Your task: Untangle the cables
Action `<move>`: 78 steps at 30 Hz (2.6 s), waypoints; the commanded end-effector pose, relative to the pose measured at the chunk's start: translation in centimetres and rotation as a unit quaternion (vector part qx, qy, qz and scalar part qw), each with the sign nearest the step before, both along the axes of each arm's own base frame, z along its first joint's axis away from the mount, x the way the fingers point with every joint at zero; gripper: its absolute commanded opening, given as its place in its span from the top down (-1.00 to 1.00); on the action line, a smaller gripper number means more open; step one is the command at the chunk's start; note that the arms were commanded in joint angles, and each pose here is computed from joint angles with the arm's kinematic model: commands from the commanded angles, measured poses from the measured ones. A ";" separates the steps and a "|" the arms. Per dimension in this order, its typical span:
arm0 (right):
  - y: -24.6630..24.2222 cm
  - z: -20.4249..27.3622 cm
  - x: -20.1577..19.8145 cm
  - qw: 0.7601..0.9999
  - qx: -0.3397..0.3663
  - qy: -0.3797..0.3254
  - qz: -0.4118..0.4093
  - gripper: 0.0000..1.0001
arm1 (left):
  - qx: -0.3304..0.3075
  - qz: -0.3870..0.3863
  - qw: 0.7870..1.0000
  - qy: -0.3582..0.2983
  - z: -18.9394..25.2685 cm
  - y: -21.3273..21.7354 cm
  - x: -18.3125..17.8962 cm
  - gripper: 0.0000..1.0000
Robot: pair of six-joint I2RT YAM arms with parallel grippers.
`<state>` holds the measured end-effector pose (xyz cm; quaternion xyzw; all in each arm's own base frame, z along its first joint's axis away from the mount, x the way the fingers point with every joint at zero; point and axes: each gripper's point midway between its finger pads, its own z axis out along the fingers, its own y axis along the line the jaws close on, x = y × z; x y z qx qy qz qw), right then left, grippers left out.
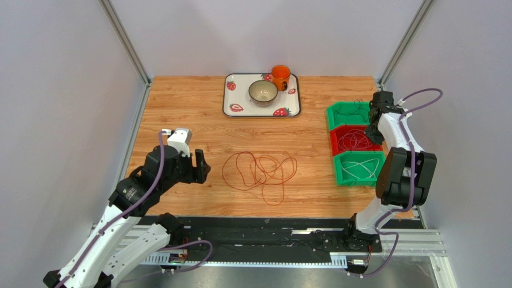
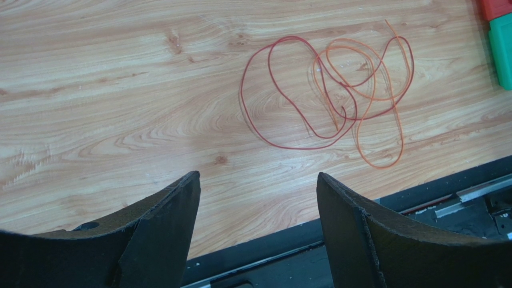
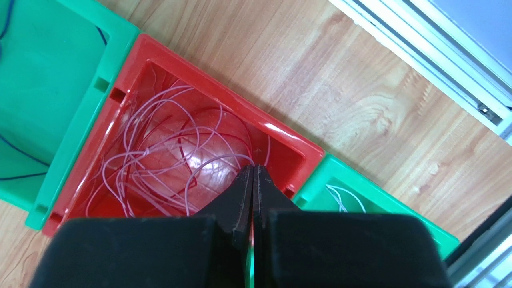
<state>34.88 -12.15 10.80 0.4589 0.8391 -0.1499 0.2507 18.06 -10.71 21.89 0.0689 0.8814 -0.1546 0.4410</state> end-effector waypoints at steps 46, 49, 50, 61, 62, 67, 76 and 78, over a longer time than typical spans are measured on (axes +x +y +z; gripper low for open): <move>4.5 -4.3 5.4 0.986 0.091 -0.012 0.142 1.00 | -0.002 0.004 1.000 -0.017 0.9 0.0 0.5 -0.59; 3.9 -5.1 5.2 0.988 0.082 -0.001 0.133 1.00 | -0.002 0.004 1.000 -0.018 1.0 0.1 0.5 -0.58; 4.0 -5.2 5.3 0.987 0.083 -0.002 0.134 1.00 | -0.002 0.004 1.000 -0.017 0.9 0.0 0.5 -0.58; 5.2 1.6 5.7 0.981 0.089 -0.056 0.163 1.00 | -0.004 0.002 1.000 -0.019 1.1 0.0 0.5 -0.58; 5.4 2.7 5.2 0.980 0.088 -0.062 0.165 1.00 | -0.004 0.002 1.000 -0.019 1.1 0.0 0.5 -0.58; 7.7 6.4 4.7 0.969 0.088 -0.099 0.208 0.76 | -0.005 0.001 1.000 -0.022 1.2 0.0 0.4 -0.58; 18.3 10.5 1.6 0.919 0.070 -0.121 0.369 0.37 | -0.007 -0.004 1.000 -0.022 1.3 -0.1 0.3 -0.76; 20.4 9.7 0.5 0.908 0.076 -0.110 0.396 0.32 | -0.011 -0.009 1.000 -0.024 1.4 -0.3 0.2 -0.82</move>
